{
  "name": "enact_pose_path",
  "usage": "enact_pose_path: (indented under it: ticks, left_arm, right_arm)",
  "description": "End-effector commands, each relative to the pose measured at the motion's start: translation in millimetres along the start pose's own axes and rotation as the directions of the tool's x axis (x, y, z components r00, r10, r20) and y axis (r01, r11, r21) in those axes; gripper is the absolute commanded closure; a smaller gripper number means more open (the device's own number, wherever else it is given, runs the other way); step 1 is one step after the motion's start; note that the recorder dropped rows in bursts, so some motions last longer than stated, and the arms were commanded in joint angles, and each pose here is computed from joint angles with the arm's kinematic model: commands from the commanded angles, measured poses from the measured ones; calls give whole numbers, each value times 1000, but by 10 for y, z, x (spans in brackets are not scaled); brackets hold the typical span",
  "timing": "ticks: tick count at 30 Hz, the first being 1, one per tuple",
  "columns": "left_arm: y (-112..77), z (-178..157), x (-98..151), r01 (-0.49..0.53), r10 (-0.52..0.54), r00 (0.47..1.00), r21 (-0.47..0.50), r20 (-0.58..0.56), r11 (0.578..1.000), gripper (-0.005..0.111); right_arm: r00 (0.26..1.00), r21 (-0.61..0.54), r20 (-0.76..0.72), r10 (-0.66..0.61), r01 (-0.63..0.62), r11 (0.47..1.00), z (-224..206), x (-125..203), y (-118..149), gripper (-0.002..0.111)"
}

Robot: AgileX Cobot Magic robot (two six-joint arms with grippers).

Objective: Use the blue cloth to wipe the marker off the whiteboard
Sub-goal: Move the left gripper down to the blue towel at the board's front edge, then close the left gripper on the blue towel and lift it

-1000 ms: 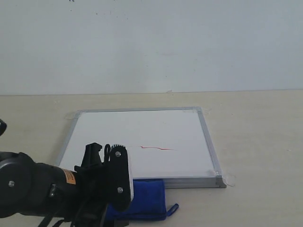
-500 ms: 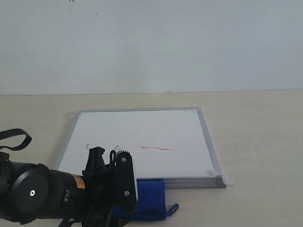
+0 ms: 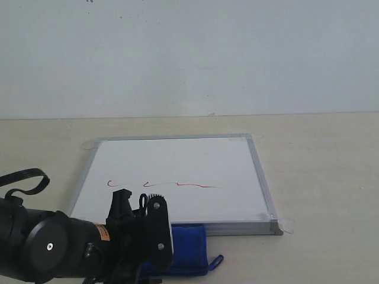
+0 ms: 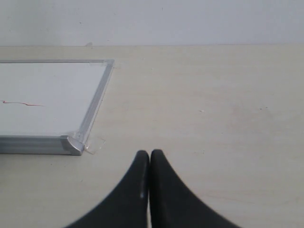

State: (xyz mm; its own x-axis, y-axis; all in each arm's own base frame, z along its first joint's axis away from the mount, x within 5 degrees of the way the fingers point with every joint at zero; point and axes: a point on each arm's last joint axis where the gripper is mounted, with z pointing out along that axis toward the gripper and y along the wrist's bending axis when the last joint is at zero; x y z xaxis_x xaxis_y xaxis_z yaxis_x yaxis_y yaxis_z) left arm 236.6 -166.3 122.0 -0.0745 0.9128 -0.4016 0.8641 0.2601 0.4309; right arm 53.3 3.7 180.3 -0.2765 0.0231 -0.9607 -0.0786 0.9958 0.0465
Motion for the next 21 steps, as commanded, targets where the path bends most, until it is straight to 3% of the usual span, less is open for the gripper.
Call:
enact_pose_path:
  ticks: [1, 21]
  left_arm:
    - [-1, 65, 3, 19, -19, 1000, -22, -4, 1000, 37]
    - [36, 137, 18, 7, -7, 1000, -87, 2, 996, 36]
  right_arm:
    - [1000, 8, 10, -1, 1, 1000, -5, -8, -5, 108]
    - [1000, 8, 10, 1, -1, 1000, -5, -8, -5, 108]
